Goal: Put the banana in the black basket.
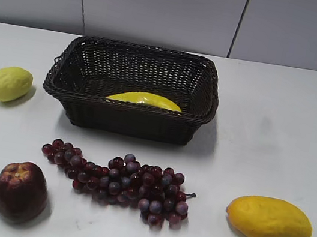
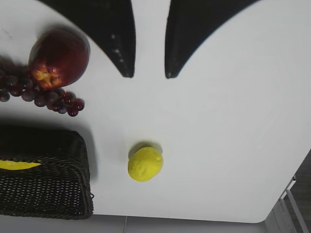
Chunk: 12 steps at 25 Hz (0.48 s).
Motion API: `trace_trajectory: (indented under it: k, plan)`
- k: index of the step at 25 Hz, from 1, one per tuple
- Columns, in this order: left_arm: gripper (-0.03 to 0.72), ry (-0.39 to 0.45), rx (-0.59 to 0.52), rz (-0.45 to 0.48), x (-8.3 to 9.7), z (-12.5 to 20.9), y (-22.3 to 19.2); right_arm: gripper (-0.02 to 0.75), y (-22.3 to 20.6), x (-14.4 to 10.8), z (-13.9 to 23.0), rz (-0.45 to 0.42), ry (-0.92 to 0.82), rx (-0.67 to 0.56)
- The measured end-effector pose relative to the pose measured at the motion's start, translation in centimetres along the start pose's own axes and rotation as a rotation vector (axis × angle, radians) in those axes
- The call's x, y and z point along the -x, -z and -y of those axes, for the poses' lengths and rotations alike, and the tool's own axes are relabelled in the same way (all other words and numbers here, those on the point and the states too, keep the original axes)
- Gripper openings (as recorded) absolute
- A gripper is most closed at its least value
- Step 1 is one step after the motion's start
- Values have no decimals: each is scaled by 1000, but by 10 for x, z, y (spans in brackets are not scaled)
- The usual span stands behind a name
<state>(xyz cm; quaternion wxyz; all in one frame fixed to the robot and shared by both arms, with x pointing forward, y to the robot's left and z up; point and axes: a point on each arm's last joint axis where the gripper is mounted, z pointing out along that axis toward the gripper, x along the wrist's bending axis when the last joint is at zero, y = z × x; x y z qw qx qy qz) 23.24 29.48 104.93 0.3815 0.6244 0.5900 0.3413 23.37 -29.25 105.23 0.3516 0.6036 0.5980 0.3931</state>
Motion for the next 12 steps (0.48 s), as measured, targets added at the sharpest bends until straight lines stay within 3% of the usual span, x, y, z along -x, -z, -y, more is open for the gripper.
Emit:
trace_trajectory:
  k: [12]
  plan:
    - [204,0,0,0,0,0,0,587,0,0,0,0,1,1]
